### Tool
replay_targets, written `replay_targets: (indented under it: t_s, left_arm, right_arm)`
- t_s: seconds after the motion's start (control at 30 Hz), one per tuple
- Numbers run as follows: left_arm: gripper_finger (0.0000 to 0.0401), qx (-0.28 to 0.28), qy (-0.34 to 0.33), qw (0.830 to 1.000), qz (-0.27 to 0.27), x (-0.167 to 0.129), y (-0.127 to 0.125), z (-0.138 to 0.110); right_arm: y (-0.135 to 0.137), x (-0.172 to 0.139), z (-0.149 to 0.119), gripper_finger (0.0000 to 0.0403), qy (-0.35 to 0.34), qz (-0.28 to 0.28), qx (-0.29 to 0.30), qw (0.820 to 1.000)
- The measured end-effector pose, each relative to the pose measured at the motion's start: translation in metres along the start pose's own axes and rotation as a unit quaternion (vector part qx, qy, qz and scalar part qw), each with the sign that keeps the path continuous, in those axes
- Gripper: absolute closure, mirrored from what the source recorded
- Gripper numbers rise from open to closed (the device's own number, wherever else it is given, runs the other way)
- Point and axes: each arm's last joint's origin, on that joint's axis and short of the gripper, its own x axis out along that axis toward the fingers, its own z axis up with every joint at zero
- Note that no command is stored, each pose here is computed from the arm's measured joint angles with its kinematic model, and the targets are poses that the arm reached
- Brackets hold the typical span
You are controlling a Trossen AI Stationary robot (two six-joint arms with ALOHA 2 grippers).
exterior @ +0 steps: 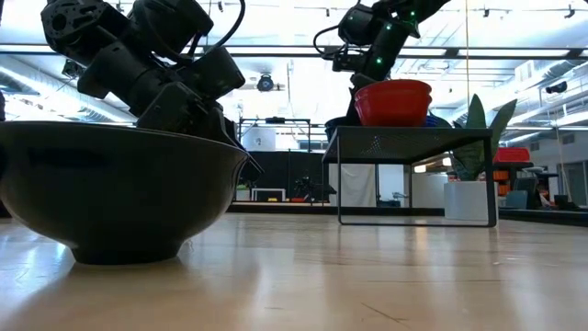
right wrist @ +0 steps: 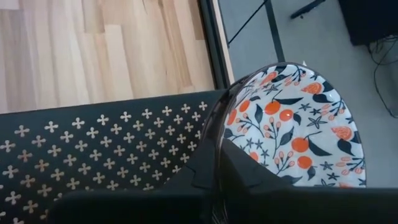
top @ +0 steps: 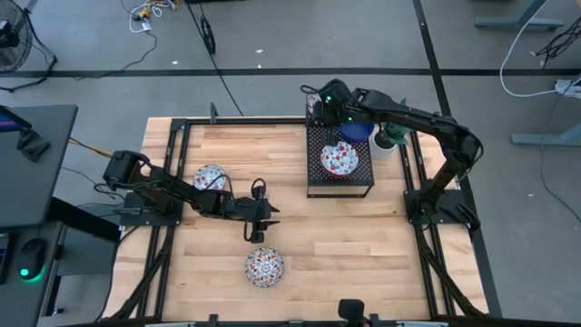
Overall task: Pick & Place Mini bowls
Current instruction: Stack the right orange patterned bowl on top of the other orange patterned bowl on the shelf
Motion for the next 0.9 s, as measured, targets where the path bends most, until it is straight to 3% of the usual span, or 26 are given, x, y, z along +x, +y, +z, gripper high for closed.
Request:
replay_targets:
  t_s: [0.27,0.53,0.7,0.8,0.9]
  left_arm:
    - [0.0234,0.0,0.0,1.0,0.0,0.0,0.0,0.0]
    - [0.0234,0.0,0.0,1.0,0.0,0.0,0.0,0.0]
    - [0.0234,0.0,0.0,1.0,0.0,0.0,0.0,0.0]
    - [0.0234,0.0,0.0,1.0,0.0,0.0,0.0,0.0]
    - [0.0234,0.0,0.0,1.0,0.0,0.0,0.0,0.0]
  right_arm:
    - [-0.002,0.0,0.002,0.036,-0.01,-0.007,0.013,1.0]
    - [-0.002,-0.001,0.002,0.0287,-0.011,-0.007,0.016,1.0]
    - [-0.004,-0.02,0.005,0.025,-0.041,-0.006,0.015,0.999]
    - [-0.003,-0.029,0.005,0.025,-0.06,0.012,0.03,0.998]
    - [-0.004,-0.03,0.005,0.0279,-0.063,0.02,0.047,0.997]
